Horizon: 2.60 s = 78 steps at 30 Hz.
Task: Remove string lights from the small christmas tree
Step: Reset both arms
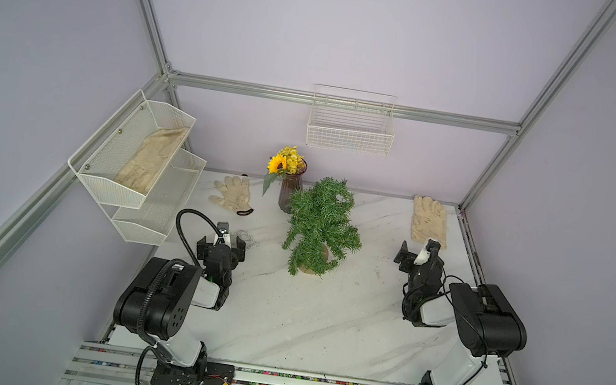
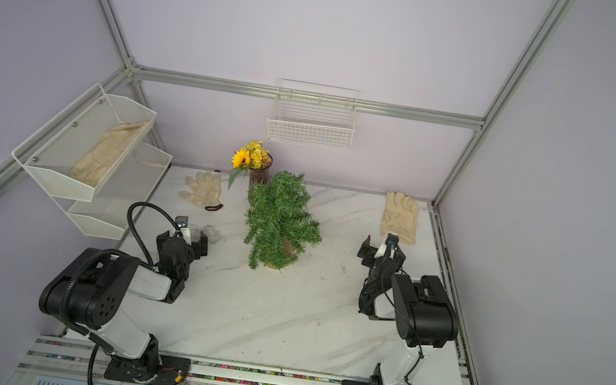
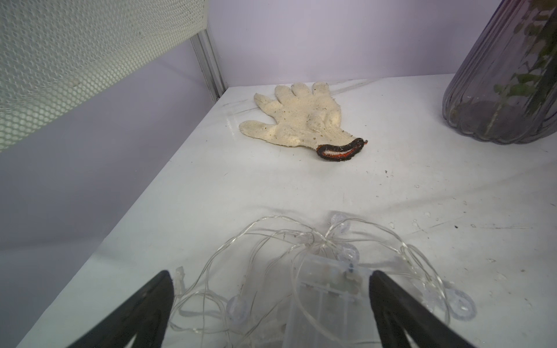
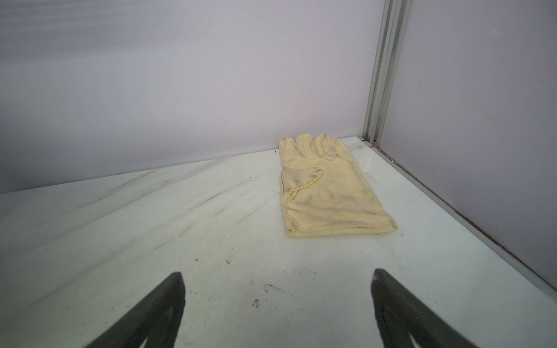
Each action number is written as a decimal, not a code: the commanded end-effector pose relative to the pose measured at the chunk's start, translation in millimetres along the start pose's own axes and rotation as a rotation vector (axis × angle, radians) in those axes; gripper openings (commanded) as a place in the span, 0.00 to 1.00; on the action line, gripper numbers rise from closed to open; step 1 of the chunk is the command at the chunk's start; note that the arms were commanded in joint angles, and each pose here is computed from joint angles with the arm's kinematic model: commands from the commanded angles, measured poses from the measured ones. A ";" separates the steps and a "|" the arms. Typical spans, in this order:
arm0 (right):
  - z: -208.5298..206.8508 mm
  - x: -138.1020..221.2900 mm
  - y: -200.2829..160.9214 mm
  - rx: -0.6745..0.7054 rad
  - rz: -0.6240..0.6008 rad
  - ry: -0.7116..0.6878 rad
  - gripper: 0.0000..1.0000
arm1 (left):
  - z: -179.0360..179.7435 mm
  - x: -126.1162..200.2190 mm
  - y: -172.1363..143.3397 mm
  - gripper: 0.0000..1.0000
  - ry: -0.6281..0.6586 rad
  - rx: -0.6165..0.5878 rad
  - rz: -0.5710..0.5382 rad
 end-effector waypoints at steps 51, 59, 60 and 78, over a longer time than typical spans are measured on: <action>3.7 -1.0 12.7 0.002 -0.058 0.019 0.97 | 3.4 -2.4 25.4 1.00 0.003 0.045 -0.095; 3.6 -0.9 12.4 0.003 -0.057 0.018 0.97 | 3.9 -2.8 25.9 1.00 0.003 0.045 -0.090; 3.5 -0.9 12.1 0.003 -0.056 0.018 0.97 | 3.6 -2.7 25.5 1.00 0.002 0.045 -0.090; 3.7 -0.9 12.1 0.001 -0.056 0.020 0.97 | 11.3 22.3 26.2 1.00 0.030 0.074 -0.231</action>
Point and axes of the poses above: each gripper's point midway between its finger pads, its own x axis back along the fingers, its own z axis along the line the jaws close on, y = z × x, the point moved 4 cm from there along x, back along the fingers, and after that the axes turned 10 degrees about -x, right-handed, at the moved point
